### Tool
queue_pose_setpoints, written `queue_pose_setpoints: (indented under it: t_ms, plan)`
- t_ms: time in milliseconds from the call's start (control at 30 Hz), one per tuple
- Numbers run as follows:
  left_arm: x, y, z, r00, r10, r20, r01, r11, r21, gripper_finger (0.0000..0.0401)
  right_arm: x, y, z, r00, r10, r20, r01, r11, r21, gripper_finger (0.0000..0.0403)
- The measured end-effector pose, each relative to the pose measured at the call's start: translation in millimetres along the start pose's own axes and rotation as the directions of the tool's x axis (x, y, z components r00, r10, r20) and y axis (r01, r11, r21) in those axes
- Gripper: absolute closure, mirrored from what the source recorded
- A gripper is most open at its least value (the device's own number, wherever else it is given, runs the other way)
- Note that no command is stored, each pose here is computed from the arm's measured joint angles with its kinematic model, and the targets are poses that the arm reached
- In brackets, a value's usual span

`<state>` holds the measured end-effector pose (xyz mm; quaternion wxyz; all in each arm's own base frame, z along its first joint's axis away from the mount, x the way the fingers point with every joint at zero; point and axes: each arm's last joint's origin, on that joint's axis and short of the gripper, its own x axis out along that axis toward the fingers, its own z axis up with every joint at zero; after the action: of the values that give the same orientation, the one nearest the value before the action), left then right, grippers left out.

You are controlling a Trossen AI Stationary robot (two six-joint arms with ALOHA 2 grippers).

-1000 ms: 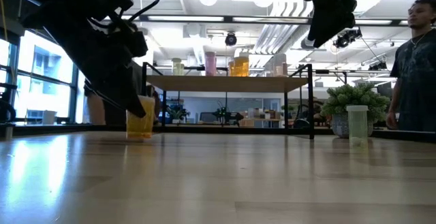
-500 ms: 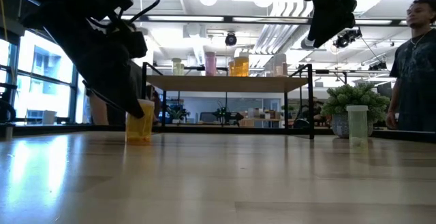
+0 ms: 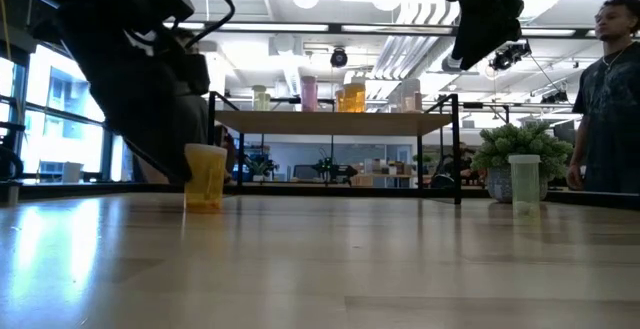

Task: Pick and place medicine bottles onto shelf by color
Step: Put the orange pill bottle aligned with the other orange pill bottles on the shelf

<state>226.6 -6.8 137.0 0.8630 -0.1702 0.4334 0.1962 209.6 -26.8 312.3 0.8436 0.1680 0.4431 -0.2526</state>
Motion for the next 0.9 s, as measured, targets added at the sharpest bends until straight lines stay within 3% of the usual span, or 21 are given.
queue_pose_setpoints:
  t_ms: [200, 633, 900]
  plan:
    - [0, 0, -4, 0.997, -0.043, -0.062, 0.045, 0.999, 0.021, 0.0121, 0, 0, 0, 1.000, 0.000, 0.000, 0.000, 1.000, 0.000, 0.0202]
    - [-4, 6, -12, 0.989, 0.026, -0.146, -0.022, 0.999, 0.030, 0.0121, 0, 0, 0, 1.000, 0.000, 0.000, 0.000, 1.000, 0.000, 0.0202]
    - [-28, 13, -7, 0.996, 0.067, -0.066, -0.067, 0.998, 0.004, 0.0121, 0, 0, 0, 1.000, 0.000, 0.000, 0.000, 1.000, 0.000, 0.0202]
